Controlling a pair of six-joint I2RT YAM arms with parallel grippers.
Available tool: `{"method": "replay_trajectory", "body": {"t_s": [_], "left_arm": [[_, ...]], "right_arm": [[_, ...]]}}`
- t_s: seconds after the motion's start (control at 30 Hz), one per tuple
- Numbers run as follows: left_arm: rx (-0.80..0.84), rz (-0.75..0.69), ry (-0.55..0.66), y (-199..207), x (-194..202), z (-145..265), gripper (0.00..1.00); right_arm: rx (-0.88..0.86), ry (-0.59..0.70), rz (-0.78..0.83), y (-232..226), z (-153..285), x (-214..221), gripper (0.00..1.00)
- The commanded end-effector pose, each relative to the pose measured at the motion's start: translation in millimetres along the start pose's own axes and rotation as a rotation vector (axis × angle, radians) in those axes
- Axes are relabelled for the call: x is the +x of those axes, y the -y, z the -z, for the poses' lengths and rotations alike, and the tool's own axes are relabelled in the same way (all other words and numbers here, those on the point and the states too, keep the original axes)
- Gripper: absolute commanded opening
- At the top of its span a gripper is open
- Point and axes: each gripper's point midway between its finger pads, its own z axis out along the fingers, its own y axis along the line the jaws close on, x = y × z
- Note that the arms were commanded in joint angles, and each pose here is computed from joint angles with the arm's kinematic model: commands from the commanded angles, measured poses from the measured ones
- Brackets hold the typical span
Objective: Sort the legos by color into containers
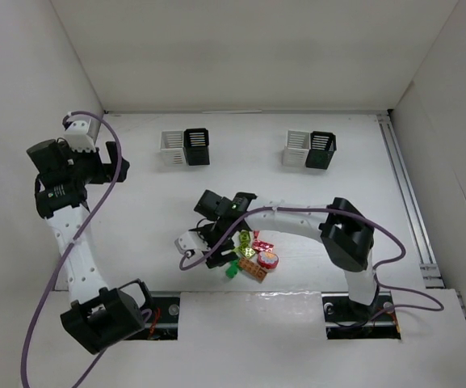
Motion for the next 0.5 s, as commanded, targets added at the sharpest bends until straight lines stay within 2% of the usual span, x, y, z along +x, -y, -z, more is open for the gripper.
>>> {"method": "replay_trajectory", "body": {"t_s": [0.0,0.37,0.47], "left_arm": [[-0.034,-0.019,0.017,-11,5,7,1.0],[-0.008,0.112,-0.047,-48,25,1,1.0],[0.014,0.108,-0.047,-48,24,-2,1.0]], "right_arm": [[0.036,0.019,0.053,14,-10,-11,0.78],[0.002,-0.014,0.066,17,-31,-2,0.81],[0.0,-0.015,0.065,18,-36,0,0.75]]}}
